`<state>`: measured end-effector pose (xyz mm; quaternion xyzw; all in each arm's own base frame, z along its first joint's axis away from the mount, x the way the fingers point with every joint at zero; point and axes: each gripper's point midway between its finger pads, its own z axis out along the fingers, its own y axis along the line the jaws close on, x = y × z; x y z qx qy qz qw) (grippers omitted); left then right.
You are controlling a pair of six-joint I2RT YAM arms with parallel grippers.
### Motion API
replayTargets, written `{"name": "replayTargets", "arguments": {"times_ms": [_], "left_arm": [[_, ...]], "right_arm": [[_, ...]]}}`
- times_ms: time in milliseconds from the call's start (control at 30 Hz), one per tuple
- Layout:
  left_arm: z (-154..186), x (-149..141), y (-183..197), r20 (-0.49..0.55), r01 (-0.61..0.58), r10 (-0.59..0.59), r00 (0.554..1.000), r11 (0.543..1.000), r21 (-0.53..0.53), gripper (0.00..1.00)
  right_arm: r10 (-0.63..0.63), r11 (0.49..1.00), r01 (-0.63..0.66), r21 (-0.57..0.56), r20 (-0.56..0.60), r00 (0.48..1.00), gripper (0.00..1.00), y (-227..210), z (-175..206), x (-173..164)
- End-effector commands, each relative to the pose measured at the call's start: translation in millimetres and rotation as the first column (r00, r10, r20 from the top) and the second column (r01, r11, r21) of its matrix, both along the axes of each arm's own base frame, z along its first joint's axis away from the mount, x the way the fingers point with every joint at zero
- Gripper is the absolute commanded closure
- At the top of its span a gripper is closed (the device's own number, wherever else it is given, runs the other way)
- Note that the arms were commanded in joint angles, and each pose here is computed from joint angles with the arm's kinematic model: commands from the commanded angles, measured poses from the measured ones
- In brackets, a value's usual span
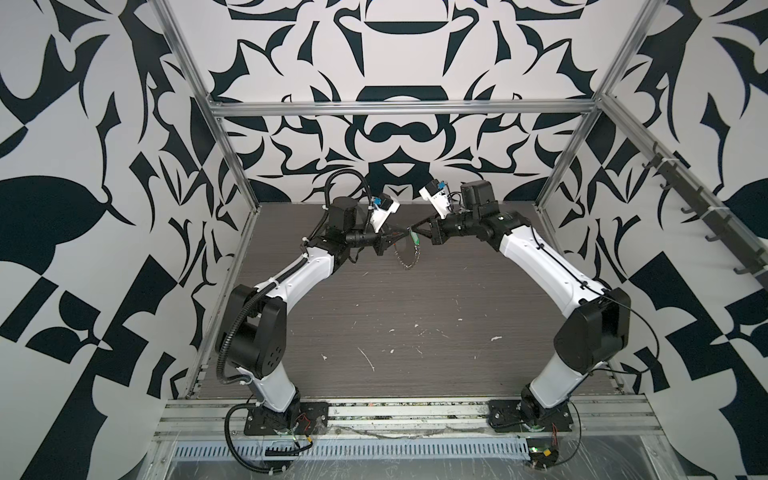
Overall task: Attach keys to a key ring
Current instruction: Insert the key into the keyring.
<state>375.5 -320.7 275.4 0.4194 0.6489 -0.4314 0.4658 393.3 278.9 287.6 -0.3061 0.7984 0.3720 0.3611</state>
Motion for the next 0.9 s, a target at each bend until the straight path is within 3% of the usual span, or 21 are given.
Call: {"name": "replayTargets", "arguments": {"times_ms": [0,533,667,867], "left_arm": [[47,-19,0,0.137,0.059,-0.05,0.989,0.996,-0.062,1.0],[57,-21,2,0.177,0.053,-0.035,0.984,0.994,-0.095,1.0],[67,-20,3,0.198,0.048,-0.017,0.98,0.987,-0.153,1.0],[80,-20,2,0.212,0.064,-0.016,0.977,0.972,-0.225,1.0]], "right_arm": [[-0.066,0.998,0.066,-0.009,0.021,0.998,1.0,-11,6,15],[-0.062,0.995,0.063,0.076,-0.015,0.998,1.0,-18,14,13],[-0.001,0.986,0.012,0.169,-0.069,0.998,1.0,-14,21,6],[0.015,0.981,0.008,0.193,-0.116,0.993,1.0,-15,16,6]]}}
